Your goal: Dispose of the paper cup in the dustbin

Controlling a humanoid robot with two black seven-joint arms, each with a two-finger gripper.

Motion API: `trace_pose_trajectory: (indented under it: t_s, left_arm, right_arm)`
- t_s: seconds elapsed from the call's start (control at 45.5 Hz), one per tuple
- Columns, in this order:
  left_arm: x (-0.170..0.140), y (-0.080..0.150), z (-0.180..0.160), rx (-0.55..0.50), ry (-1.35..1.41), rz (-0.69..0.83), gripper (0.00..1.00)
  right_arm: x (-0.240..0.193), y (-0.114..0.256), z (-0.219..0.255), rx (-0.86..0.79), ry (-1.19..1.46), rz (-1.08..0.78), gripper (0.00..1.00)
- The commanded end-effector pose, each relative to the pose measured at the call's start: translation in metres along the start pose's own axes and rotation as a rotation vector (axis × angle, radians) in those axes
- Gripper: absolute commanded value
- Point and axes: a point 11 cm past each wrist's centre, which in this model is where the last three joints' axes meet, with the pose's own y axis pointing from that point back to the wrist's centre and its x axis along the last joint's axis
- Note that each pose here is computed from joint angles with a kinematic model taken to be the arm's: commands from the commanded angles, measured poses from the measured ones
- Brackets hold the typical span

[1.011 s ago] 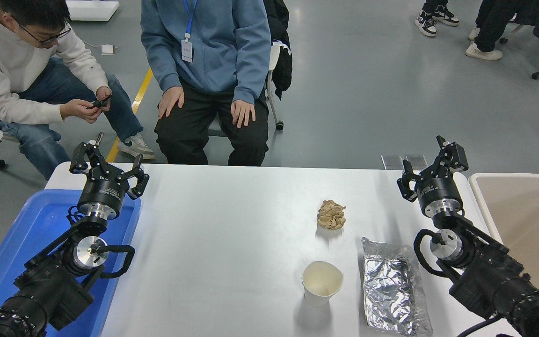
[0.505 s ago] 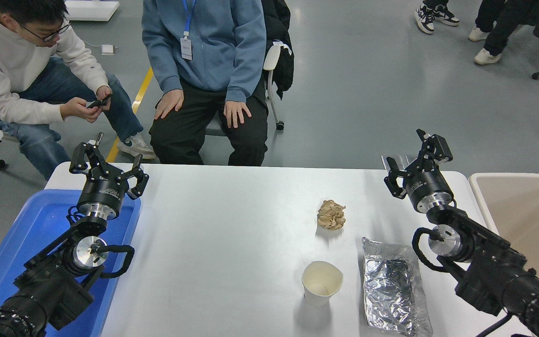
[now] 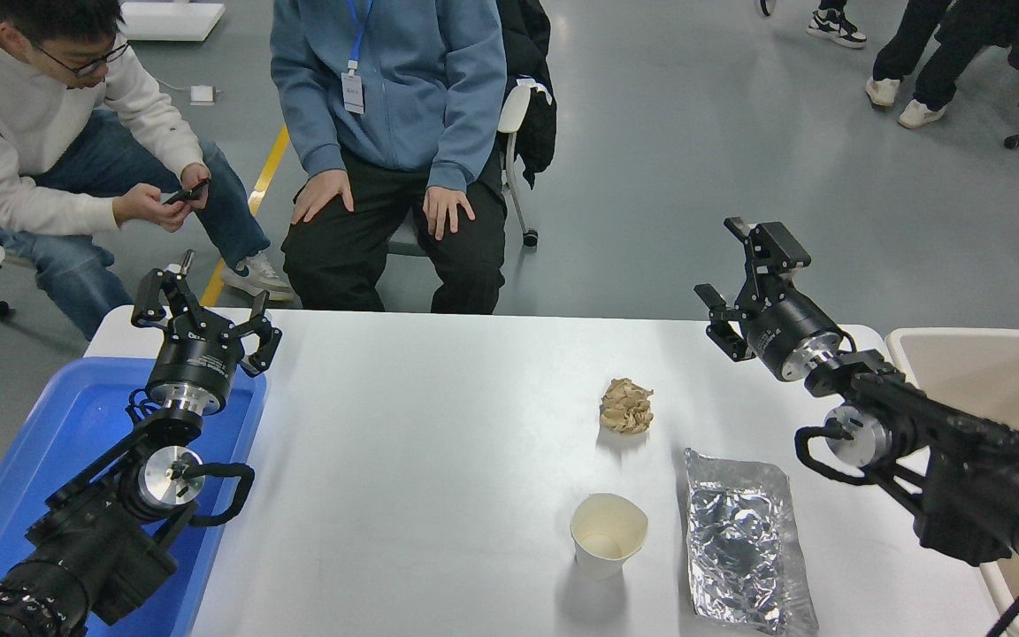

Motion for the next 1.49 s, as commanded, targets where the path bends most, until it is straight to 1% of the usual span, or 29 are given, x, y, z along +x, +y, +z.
trace_pose_trajectory:
  t_s: [0.0, 0.264, 0.396, 0.615, 0.747, 0.835, 0.989, 1.099, 1.143, 1.231, 1.473]
  left_arm:
    - [0.0, 0.0, 0.0, 0.0, 0.0, 0.0, 1.0]
    - [0.0, 0.0, 0.0, 0.001, -0.001, 0.001, 1.0]
    - [0.0, 0.0, 0.0, 0.0, 0.0, 0.0, 1.0]
    - [0.0, 0.0, 0.0, 0.0, -0.001, 0.001, 1.0]
    - [0.0, 0.0, 0.0, 0.0, 0.0, 0.0, 1.0]
    - [0.0, 0.0, 0.0, 0.0, -0.001, 0.001, 1.0]
    - [0.0, 0.0, 0.0, 0.0, 0.0, 0.0, 1.0]
    - [0.0, 0.0, 0.0, 0.0, -0.001, 0.001, 1.0]
    - [0.0, 0.0, 0.0, 0.0, -0.001, 0.001, 1.0]
    - [0.0, 0.0, 0.0, 0.0, 0.0, 0.0, 1.0]
    - [0.0, 0.0, 0.0, 0.0, -0.001, 0.001, 1.0]
  right_arm:
    - [-0.018, 0.003, -0.011, -0.071, 0.315, -0.214, 1.0]
    - [-0.03, -0.003, -0.033, -0.132, 0.61, -0.406, 1.0]
    - [-0.037, 0.0, -0.031, -0.171, 0.767, -0.504, 1.0]
    - [-0.06, 0.002, -0.025, -0.262, 0.989, -0.758, 1.0]
    - [-0.066, 0.006, -0.025, -0.332, 1.001, -0.864, 1.0]
    - [-0.079, 0.008, -0.029, -0.355, 0.981, -0.937, 1.0]
    - [-0.084, 0.006, -0.028, -0.369, 1.005, -0.952, 1.0]
    - [-0.082, 0.003, -0.028, -0.444, 1.075, -0.935, 1.0]
    - [-0.085, 0.004, -0.027, -0.478, 1.087, -0.955, 1.0]
    - [-0.098, 0.008, -0.019, -0.541, 1.085, -1.028, 1.0]
    - [-0.117, 0.027, 0.004, -0.624, 1.077, -1.162, 1.0]
